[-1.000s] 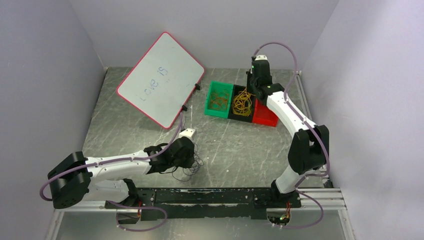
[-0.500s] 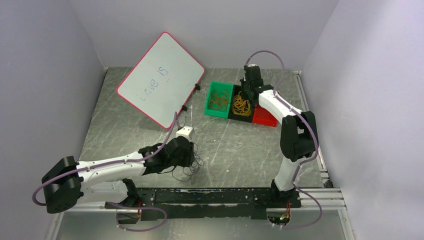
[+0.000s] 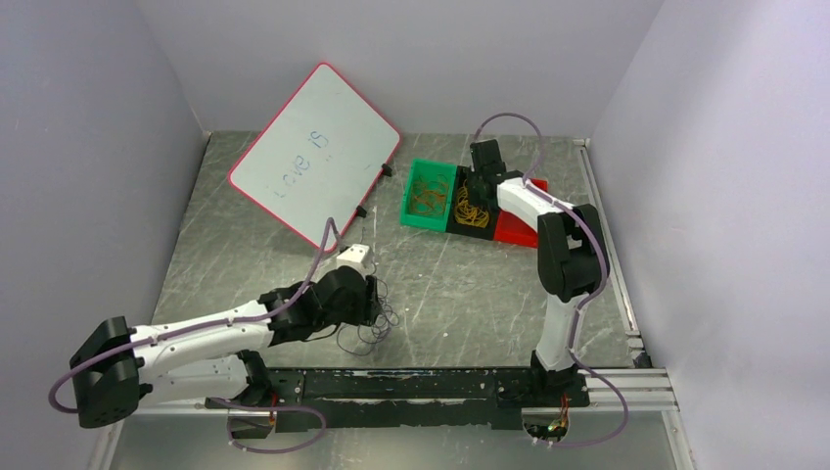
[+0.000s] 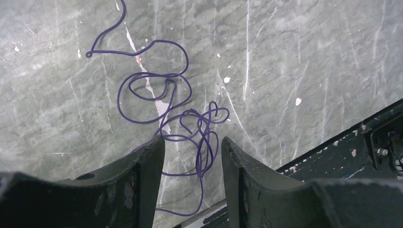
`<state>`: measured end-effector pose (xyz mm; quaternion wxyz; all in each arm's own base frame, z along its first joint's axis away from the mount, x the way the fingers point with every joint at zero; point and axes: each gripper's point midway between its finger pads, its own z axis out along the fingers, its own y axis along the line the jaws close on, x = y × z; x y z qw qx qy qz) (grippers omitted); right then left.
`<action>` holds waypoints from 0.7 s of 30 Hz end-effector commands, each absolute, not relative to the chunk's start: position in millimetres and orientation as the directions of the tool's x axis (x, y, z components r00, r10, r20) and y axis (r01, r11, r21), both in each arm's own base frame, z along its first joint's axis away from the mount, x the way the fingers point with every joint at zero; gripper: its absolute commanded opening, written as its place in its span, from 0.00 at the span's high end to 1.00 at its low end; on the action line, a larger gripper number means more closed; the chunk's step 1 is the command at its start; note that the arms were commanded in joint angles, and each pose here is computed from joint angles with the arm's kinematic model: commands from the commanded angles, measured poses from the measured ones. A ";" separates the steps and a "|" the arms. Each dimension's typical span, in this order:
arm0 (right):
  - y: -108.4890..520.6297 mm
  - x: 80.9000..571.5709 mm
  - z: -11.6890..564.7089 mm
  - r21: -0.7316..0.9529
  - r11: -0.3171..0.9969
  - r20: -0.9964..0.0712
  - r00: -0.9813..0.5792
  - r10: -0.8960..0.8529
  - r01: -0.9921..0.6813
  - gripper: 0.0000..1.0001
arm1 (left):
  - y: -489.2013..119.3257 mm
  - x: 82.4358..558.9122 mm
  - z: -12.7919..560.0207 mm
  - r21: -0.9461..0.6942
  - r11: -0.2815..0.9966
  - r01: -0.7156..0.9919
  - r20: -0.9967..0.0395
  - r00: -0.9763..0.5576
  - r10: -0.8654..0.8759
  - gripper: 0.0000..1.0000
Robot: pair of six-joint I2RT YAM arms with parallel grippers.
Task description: Untangle the cables
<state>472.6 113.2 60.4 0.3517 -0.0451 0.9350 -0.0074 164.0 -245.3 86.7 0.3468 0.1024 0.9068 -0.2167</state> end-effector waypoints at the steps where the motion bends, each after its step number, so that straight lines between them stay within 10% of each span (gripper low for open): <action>1: 113.4 482.7 61.9 -0.053 0.995 -0.670 -0.736 -0.097 -0.083 0.98 | -239.1 167.2 96.6 -0.331 0.890 0.313 -0.696 -0.718 -0.006 0.46; 21: 121.1 474.2 185.8 0.012 0.993 -0.812 -0.581 -0.059 -0.119 0.56 | -231.3 170.2 108.6 -0.353 0.891 0.286 -0.717 -0.695 -0.061 0.41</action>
